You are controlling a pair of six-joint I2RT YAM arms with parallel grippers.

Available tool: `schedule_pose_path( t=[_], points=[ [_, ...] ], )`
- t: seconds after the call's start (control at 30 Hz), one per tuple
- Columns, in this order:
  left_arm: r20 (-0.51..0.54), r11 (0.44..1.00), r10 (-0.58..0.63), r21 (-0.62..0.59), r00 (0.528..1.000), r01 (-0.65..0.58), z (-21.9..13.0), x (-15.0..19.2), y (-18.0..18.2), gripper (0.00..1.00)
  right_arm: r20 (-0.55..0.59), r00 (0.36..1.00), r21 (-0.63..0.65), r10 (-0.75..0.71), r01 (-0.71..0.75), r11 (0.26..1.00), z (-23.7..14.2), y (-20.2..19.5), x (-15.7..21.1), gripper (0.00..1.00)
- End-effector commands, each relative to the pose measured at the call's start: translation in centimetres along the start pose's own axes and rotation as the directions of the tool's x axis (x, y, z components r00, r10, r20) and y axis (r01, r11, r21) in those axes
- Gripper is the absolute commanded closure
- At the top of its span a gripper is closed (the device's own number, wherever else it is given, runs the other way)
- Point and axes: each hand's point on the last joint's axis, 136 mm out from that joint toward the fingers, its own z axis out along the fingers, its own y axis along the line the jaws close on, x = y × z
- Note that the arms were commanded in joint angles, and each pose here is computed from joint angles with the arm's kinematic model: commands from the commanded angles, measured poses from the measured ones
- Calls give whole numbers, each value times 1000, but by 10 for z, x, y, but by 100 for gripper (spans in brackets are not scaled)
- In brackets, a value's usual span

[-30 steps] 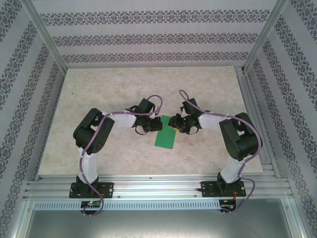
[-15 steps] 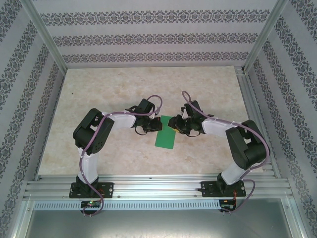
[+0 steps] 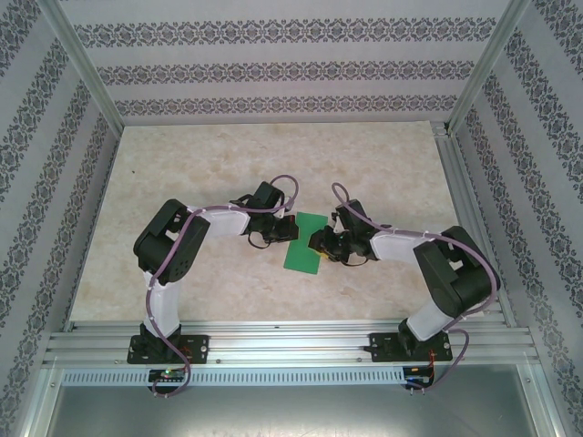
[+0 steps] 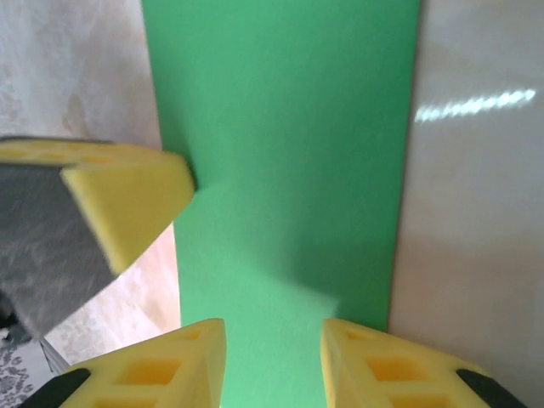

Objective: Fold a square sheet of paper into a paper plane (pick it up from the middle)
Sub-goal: Fold the square sheet of paper in half at the center of the table.

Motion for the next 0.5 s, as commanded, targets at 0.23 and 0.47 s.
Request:
schedule_pose_path(
  t=[0.23,0.47],
  points=[
    [-70,998,-30,-65,997,25,6,29,15,96,-45,999,106,2,3,994,8,-24,32,64],
    [-71,997,-27,-68,997,23,6,30,15,96,-46,999,100,-18,22,995,2,-20,36,64]
  ],
)
